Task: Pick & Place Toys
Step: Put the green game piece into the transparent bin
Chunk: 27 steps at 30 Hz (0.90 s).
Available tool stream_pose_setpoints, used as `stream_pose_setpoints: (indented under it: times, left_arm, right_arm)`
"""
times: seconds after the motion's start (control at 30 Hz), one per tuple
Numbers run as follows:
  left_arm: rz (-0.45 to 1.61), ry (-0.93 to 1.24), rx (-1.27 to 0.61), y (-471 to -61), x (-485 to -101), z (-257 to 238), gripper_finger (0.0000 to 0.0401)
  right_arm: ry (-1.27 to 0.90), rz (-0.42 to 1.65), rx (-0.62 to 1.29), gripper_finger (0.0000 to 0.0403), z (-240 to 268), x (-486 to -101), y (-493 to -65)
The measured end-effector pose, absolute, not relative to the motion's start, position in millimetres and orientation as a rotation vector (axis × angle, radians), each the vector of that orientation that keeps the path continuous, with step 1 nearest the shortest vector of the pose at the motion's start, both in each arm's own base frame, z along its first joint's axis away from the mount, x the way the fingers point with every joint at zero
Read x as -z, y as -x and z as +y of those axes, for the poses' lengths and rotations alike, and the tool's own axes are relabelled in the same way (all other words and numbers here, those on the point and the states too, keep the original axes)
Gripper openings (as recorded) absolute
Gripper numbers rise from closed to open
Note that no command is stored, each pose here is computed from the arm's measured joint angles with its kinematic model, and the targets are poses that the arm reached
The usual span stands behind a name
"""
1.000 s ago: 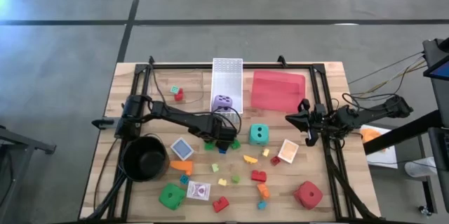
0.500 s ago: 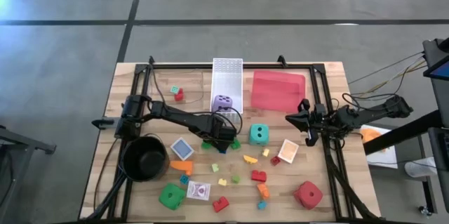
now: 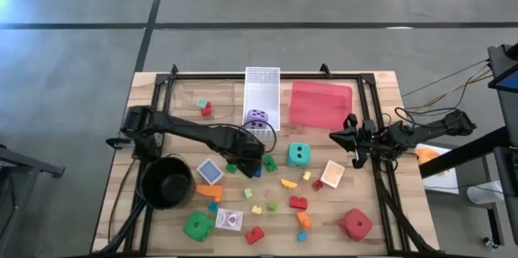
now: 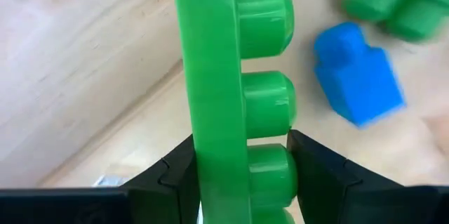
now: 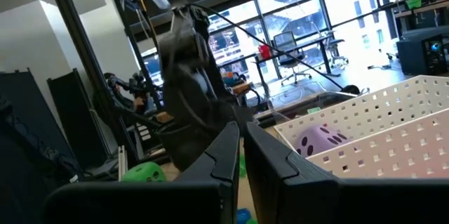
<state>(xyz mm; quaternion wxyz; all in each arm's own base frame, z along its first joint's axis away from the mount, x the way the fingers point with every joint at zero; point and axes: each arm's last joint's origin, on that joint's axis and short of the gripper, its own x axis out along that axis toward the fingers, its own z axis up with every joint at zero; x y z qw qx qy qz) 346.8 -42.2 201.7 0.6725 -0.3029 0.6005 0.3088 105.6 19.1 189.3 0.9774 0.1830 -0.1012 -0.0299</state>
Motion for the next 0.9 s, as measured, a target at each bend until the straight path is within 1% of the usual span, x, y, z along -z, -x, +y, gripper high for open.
stream_pose_setpoints:
  times: [0.17,0.33,0.43,0.57,0.73,0.9]
  left_arm:
    - [1.279,0.658,-0.696,-323.6,-243.3,-39.9,0.017]
    - [1.126,0.594,-0.786,-296.6,-281.4,-27.5,0.017]
    - [1.053,0.609,-0.859,-286.2,-295.7,-7.0,0.017]
    - [1.013,0.623,-0.933,-277.6,-304.8,32.2,0.017]
    - [1.03,0.627,-1.015,-271.9,-301.3,77.3,0.017]
    - [1.074,0.63,-1.04,-270.9,-293.1,100.7,0.017]
  right_arm:
    - [-0.369,-0.204,0.06,0.0021,19.2,-189.3,-105.6]
    - [-0.369,-0.204,0.061,0.0021,19.1,-189.3,-105.5]
    - [-0.369,-0.204,0.06,0.0021,19.2,-189.3,-105.6]
    - [-0.369,-0.204,0.06,0.0021,19.2,-189.3,-105.6]
    - [-0.369,-0.204,0.06,0.0021,19.2,-189.3,-105.6]
    - [-0.369,-0.204,0.06,0.0021,19.1,-189.3,-105.5]
